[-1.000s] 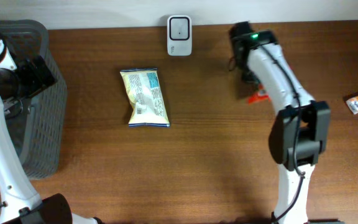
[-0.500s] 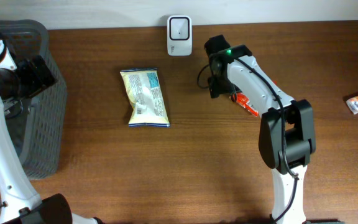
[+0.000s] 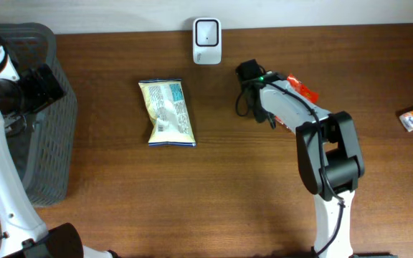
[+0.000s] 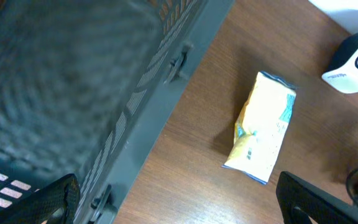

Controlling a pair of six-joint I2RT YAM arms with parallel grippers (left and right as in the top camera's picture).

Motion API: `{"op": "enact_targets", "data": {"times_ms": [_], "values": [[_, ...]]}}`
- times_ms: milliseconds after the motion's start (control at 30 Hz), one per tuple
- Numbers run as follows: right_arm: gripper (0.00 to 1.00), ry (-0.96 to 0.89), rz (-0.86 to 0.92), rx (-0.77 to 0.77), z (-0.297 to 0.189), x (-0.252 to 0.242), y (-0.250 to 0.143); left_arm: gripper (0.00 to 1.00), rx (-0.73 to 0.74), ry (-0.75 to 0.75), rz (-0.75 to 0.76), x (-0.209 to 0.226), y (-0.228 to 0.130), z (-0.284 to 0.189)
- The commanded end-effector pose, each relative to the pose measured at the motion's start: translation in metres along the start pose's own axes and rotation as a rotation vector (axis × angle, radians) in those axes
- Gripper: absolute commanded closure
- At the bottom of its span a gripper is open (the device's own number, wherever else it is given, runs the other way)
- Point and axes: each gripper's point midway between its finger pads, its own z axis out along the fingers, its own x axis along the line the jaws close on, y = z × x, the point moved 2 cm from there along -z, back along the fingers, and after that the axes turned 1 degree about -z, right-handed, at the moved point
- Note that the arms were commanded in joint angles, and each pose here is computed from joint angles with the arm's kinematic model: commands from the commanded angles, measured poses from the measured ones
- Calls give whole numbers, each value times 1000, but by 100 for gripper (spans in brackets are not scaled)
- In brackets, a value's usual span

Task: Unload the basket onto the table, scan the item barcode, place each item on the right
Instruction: 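Lift the red bag toward the scanner with the right gripper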

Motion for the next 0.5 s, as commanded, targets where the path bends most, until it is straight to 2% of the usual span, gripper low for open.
{"op": "enact_targets", "data": {"times_ms": [0, 67, 167, 333, 400, 467], "values": [[60, 1, 41, 45, 17, -14, -12, 1, 0, -9, -13, 0, -1, -1], [82, 0, 50, 51, 14, -16, -12, 1, 0, -9, -13, 0, -1, -1], [96, 51, 136, 42, -8, -22, 6, 1, 0, -9, -13, 0, -1, -1], [96, 423, 162, -7, -87, -8, 48, 1, 0, -9, -13, 0, -1, -1], [96, 721, 70, -63, -138, 14, 61, 1, 0, -9, -13, 0, -1, -1], [96, 889, 48, -69, -161, 29, 61, 1, 0, -9, -12, 0, -1, -1]]}}
